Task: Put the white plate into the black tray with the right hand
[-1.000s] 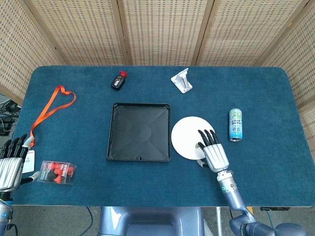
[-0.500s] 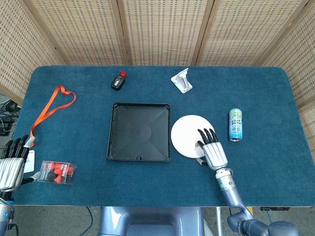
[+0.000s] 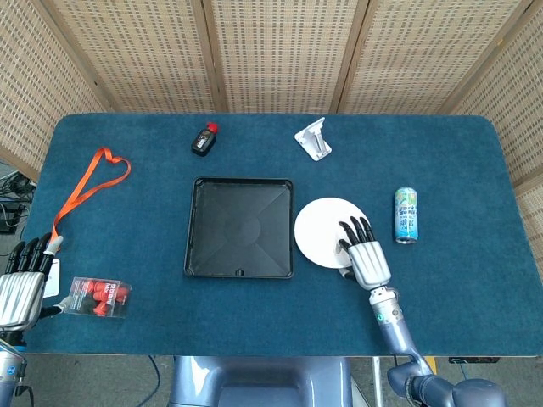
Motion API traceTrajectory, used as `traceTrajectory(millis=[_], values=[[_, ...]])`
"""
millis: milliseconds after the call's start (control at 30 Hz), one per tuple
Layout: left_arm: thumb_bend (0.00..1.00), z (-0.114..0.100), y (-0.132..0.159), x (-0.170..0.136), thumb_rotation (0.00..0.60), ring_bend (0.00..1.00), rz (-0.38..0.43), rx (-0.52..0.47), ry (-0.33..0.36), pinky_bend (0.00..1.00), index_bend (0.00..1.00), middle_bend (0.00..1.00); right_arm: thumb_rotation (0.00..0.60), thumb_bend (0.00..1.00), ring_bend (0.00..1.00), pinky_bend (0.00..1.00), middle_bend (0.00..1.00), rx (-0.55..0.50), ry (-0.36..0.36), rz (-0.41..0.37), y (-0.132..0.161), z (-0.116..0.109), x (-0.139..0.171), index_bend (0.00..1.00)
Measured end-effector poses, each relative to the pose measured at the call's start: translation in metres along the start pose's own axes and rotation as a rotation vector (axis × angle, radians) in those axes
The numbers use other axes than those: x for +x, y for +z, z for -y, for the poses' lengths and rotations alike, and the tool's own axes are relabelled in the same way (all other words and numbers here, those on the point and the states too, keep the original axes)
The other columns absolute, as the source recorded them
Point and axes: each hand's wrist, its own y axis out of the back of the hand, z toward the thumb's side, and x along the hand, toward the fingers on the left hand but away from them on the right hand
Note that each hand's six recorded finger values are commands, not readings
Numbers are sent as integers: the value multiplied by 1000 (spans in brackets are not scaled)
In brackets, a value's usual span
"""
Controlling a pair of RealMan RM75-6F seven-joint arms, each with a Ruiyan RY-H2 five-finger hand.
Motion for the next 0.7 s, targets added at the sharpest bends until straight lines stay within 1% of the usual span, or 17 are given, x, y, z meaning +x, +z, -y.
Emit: traceTrajectory(millis=[233,333,467,567,700], values=[[0,1,1,0,600,0,4,1,-5,0,0,0,600,529,22,51,260,4,13,9,-4,2,1,586],[0,1,1,0,600,0,5,0,-4,0,0,0,600,497,46,66,304,2,9,7,-4,2,2,636],[0,1,2,0,600,0,5,-1,-3,0,0,0,600,463,77,84,361,-5,-17,-3,-2,-3,2,707],[0,1,3,-1,600,0,8,-3,-2,0,0,0,600,462,79,85,369,-15,-49,-15,0,-10,2,717],[0,1,2,-1,600,0,8,-3,-2,0,0,0,600,478,80,85,370,-17,-53,-18,0,-10,2,718]])
